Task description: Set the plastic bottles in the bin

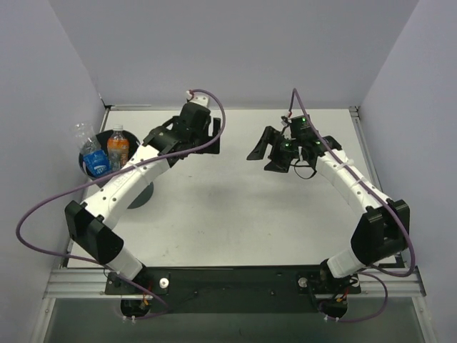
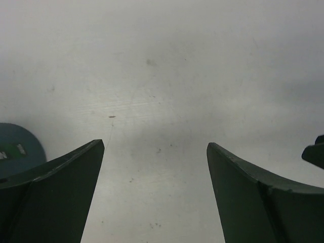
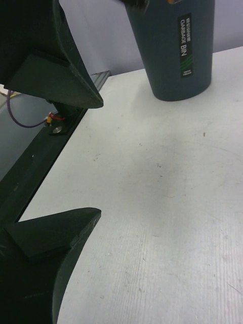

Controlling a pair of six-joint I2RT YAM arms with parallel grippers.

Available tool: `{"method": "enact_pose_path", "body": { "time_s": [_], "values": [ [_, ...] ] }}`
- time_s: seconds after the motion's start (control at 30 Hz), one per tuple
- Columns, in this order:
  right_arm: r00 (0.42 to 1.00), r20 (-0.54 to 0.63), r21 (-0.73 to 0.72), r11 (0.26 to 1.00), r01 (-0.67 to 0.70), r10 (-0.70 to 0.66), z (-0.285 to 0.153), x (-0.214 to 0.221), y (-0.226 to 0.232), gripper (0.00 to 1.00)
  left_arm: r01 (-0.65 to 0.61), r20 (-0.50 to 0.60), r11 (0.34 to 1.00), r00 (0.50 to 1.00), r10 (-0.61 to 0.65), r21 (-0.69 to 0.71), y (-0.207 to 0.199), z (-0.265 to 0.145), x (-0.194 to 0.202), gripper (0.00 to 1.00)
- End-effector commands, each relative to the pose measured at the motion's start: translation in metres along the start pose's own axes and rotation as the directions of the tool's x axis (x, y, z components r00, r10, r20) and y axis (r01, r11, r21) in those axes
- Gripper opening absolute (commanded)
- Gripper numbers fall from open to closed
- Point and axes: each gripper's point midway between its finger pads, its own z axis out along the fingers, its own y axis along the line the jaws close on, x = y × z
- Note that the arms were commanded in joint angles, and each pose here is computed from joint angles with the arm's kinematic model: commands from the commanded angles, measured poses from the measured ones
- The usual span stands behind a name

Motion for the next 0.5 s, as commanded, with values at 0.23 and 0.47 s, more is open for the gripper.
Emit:
{"method": "enact_pose_path", "body": {
  "time_s": [0.23,0.47],
  "values": [
    [0.988,0.147,0.084,0.996,0.024,-0.036,-0.044,-0.002,-0.01,0.76,0.09,-0.17,0.969,0.984,-0.051,0.229,-0.067,0.003,0.06,0.94],
    [0.987,0.16,0.094,0.995,0.015,-0.03,-0.047,-0.001,-0.013,0.76,0.061,-0.17,0.984,0.985,-0.033,0.165,-0.053,0.003,0.06,0.95]
  ]
}}
